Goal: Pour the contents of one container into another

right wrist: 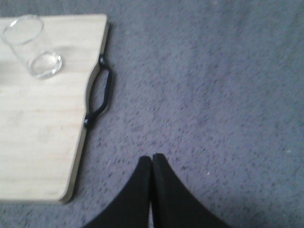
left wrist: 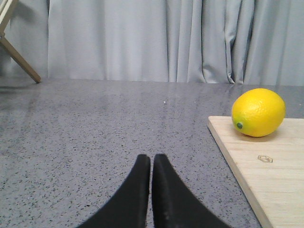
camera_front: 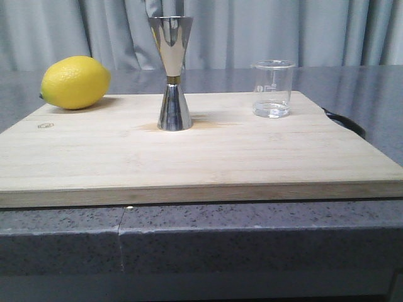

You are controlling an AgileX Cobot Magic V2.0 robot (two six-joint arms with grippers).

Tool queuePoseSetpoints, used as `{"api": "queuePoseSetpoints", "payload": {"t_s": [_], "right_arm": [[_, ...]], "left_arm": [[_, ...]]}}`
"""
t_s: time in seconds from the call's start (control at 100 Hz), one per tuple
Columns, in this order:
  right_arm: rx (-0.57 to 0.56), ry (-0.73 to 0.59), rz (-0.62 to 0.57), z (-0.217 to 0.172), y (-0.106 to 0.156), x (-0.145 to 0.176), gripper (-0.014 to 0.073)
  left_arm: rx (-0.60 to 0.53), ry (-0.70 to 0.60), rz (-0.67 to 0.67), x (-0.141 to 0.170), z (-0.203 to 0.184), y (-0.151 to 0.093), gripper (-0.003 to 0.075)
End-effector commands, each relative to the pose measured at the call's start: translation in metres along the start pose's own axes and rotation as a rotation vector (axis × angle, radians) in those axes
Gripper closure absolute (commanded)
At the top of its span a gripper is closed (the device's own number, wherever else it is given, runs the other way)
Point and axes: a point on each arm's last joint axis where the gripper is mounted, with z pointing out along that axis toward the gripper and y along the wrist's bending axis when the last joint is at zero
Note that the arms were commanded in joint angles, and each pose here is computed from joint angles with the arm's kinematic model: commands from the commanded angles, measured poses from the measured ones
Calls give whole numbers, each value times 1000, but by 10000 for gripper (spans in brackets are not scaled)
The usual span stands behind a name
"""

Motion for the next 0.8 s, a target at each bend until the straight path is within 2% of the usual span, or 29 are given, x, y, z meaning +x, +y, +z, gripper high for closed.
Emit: {"api": "queuePoseSetpoints", "payload": {"t_s": [0.0,0.16,0.3,0.45,0.79], "right_arm": [[29,-247,2,-6,-4,2,657],[47,-511,8,-1,-8,47,657],[54,-613,7,11,-10,88,657],[50,-645,4,21,-11,115,657],[51,-633,5,22,-11,115,657]], "left_arm": [[3,-97,-14,-4,-2,0,739],[3,-97,-14,-4,-2,0,739],[3,-97,-14,-4,-2,0,739],[3,-97,-14,-4,-2,0,739],[3,-97,-14,-4,-2,0,739]]}}
